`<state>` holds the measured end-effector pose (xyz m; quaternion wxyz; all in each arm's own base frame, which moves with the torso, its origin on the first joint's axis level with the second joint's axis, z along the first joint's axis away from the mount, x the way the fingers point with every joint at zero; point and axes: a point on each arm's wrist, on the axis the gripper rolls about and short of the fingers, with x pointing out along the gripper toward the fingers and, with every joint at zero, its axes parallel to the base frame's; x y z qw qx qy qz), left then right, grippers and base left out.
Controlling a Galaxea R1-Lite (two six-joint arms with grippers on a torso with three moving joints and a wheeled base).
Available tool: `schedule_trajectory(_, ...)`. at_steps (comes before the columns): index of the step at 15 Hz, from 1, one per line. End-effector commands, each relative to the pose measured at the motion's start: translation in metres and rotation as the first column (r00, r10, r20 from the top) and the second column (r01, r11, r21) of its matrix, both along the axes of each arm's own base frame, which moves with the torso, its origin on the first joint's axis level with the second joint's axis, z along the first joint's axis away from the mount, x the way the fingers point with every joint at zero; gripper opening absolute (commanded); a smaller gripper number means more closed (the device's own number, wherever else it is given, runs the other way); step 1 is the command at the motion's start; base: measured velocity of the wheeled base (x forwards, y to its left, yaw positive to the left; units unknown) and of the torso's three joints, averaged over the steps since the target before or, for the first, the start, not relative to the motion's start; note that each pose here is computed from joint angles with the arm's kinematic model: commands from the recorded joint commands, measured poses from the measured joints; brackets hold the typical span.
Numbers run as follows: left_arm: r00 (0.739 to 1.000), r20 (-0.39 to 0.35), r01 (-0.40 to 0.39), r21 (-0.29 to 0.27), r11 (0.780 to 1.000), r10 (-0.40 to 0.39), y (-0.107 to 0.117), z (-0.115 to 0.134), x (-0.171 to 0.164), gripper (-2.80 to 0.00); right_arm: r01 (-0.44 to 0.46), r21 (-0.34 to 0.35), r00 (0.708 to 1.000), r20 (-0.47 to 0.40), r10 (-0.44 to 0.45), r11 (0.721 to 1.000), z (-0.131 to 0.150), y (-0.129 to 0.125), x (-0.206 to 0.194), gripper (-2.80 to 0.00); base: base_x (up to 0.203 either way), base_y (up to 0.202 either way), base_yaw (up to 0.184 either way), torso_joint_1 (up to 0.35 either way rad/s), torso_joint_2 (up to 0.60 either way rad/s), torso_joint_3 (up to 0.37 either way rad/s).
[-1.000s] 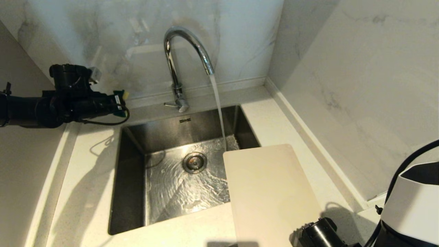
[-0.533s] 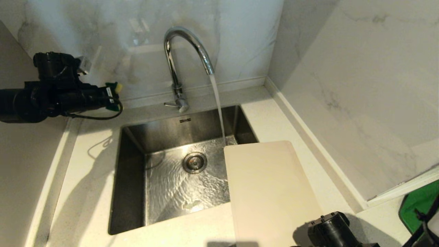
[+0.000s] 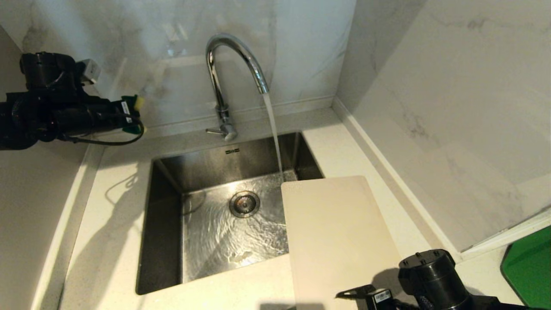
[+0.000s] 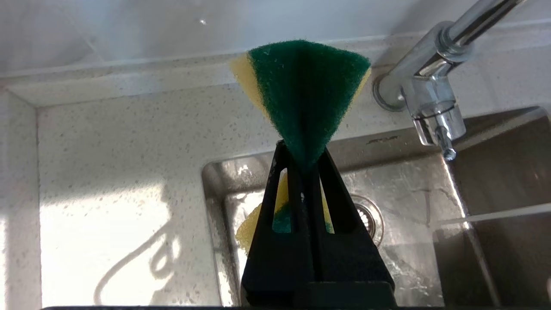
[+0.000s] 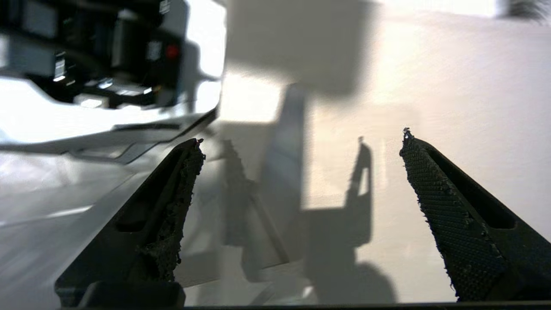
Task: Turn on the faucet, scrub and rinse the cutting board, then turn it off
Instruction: Put down the cutting board, then put down the cleaning cloth
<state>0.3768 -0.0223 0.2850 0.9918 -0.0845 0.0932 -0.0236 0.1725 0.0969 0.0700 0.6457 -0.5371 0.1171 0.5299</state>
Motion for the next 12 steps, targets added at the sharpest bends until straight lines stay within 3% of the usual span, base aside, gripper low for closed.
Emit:
schedule_trajectory(1, 1.000, 0.016, -0.004, -0.002, 1.000, 0.004, 0.000, 0.007, -0.007, -2.80, -0.008, 0.048, 0.996, 0.091, 0.004, 0.999, 0.020, 0.003, 0.005, 0.00, 0.000, 0.000, 0.000, 0.000, 0.00, 0.000)
schedule_trajectory(7, 0.999, 0.039, -0.016, -0.001, 1.000, 0.016, 0.001, 0.020, -0.021, -2.80, 0.015, 0.183, 0.972, 0.226, -0.057, 0.983, 0.066, 0.012, 0.023, 0.00, 0.000, 0.000, 0.000, 0.000, 0.00, 0.000)
schedule_trajectory(9, 0.999, 0.051, -0.014, 0.000, 1.000, 0.014, 0.001, 0.025, -0.026, -2.80, -0.039, 0.259, 0.972, 0.232, -0.023, 0.965, 0.080, 0.017, 0.030, 0.00, 0.000, 0.000, 0.000, 0.000, 0.00, 0.000)
schedule_trajectory(10, 0.998, 0.055, -0.014, 0.001, 1.000, 0.014, 0.001, 0.026, -0.028, -2.80, -0.048, 0.289, 0.971, 0.238, -0.023, 0.956, 0.087, 0.019, 0.032, -2.80, 0.000, 0.000, 0.000, 0.000, 0.00, 0.000)
schedule_trajectory(12, 0.998, 0.056, -0.014, 0.003, 1.000, 0.014, 0.001, 0.029, -0.030, -2.80, -0.055, 0.336, 0.959, 0.280, -0.044, 0.940, 0.106, 0.021, 0.037, -2.80, 0.000, 0.000, 0.000, 0.000, 0.00, 0.000)
